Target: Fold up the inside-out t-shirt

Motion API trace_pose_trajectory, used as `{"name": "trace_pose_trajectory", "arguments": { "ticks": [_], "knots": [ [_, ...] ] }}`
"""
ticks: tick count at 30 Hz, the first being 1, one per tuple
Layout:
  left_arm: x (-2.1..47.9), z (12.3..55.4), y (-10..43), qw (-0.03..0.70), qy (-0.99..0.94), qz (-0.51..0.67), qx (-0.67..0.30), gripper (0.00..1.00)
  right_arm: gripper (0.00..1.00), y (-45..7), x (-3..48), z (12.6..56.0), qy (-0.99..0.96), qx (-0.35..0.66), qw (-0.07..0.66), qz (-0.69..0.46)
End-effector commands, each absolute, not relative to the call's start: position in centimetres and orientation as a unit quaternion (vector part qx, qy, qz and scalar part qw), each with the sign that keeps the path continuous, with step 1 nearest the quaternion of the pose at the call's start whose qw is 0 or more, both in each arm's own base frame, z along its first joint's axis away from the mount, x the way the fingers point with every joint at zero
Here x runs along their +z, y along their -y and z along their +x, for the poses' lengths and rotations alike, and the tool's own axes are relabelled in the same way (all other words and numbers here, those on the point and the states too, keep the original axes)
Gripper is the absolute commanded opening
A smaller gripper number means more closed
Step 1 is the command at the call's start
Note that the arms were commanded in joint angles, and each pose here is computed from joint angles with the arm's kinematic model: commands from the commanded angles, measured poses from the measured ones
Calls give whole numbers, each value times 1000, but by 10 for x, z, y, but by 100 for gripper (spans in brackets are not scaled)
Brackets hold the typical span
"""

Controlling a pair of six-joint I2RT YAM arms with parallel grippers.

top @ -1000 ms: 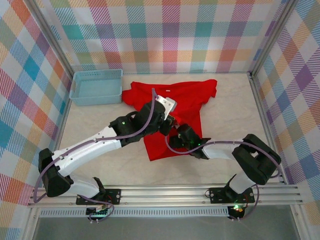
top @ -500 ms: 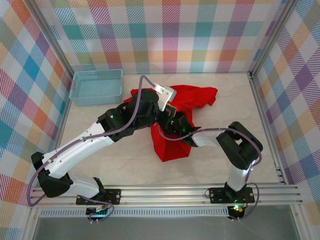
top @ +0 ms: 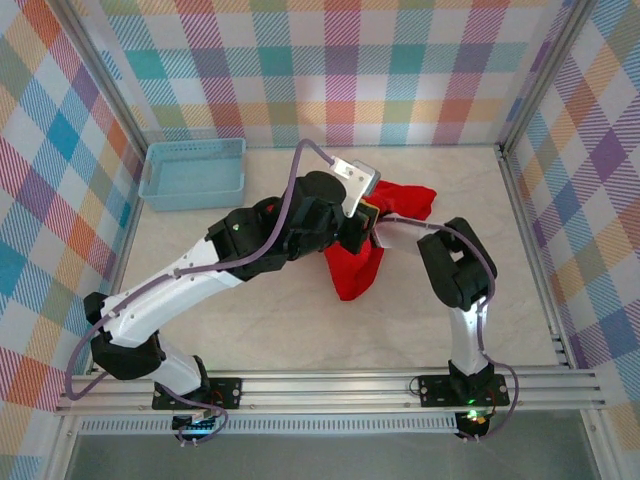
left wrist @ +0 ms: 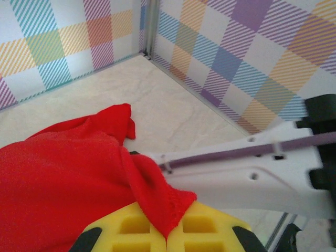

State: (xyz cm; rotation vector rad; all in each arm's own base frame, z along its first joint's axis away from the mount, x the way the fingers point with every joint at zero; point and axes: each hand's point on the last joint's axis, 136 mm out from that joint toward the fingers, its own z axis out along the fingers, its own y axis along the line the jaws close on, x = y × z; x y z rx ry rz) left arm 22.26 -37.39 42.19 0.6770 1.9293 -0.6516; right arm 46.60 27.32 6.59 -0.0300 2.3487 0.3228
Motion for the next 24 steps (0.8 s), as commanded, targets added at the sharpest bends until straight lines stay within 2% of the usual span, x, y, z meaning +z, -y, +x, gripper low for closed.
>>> {"name": "trace_pose_trajectory", "arguments": {
  "ticks": [1, 9, 14, 20, 21, 24],
  "knots": [
    [466, 205, 370, 507, -761, 262, -308, 1, 84, -255, 45, 467, -943, 78, 324, 19],
    [482, 206, 362, 531, -754, 239, -305, 0, 100, -246, 17, 467, -973, 1, 227, 47],
    [480, 217, 357, 545, -760, 220, -277, 3, 100, -241, -7, 459, -985, -48, 158, 52],
    [476, 232, 340, 564, -770, 187, -233, 3, 98, -233, -22, 456, -987, -91, 124, 43],
    [479, 232, 339, 567, -767, 183, -238, 3, 92, -233, -23, 458, -987, -97, 119, 38],
    [487, 232, 333, 577, -760, 172, -245, 2, 89, -235, -25, 461, -989, -103, 108, 25]
  ]
}}
